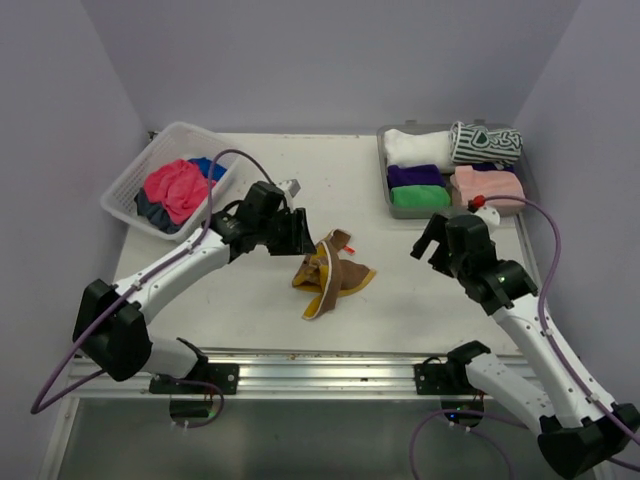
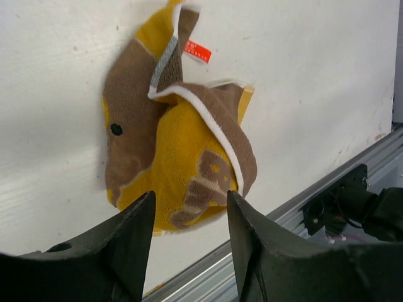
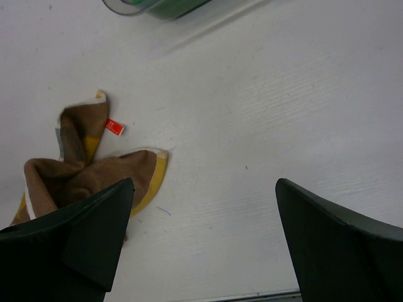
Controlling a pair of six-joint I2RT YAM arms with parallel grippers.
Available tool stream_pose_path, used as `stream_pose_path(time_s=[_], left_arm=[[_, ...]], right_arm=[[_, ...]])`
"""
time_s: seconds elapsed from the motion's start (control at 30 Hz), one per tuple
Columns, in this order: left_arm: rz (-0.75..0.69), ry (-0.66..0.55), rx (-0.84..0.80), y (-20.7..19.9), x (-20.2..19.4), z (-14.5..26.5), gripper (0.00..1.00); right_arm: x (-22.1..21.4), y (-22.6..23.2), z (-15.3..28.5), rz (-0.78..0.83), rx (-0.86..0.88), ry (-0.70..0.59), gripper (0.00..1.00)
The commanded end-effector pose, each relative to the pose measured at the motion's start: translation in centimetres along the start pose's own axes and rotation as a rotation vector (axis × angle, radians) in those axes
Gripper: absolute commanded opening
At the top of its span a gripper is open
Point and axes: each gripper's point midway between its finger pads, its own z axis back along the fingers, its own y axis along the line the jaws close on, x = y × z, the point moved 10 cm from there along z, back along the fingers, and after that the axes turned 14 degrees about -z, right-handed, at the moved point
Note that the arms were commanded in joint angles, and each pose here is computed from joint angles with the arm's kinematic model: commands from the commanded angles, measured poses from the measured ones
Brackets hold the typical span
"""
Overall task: Roll the towels
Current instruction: Move the towel to the center of the board
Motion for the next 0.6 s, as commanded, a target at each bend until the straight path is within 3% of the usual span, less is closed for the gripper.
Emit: stream_pose_path(time_s=[0.0, 0.07, 0.13, 0.27, 0.37, 0.5, 0.57], left_arm=[[-0.076, -0.085, 0.094, -0.3, 1.5, 2.7, 0.53], [-0.078, -0.047, 0.131, -0.1, 0.3, 2.5, 0.54], [-0.068, -0.046, 0.139, 0.1, -0.4, 2.7, 0.61], [-0.076, -0.105, 0.139, -0.3, 0.6, 3.4, 0.87], [-0.096, -0.106, 0.154, -0.8, 2.8, 2.7, 0.88], [-0.099, -0.028, 0.204, -0.2, 5.0, -1.4, 0.88], [-0.111, -0.014, 0.152, -0.3, 6.3, -2.6, 0.88]], right_arm=[[-1.2, 0.6, -0.9, 0.027, 0.065, 0.093, 0.99], [-1.9, 0.8, -1.4, 0.027, 0.092, 0.137, 0.98], [-3.0, 1.5, -1.7, 0.032, 0.147, 0.191, 0.98], [-5.4, 3.0, -1.5, 0.093, 0.214, 0.243, 0.98], [-7.5, 3.9, -1.1, 0.139, 0.268, 0.288, 0.98], [-10.2, 6.0, 0.6, 0.22, 0.361, 0.317, 0.97], [-11.4, 6.7, 0.7, 0.254, 0.348, 0.308, 0.97]])
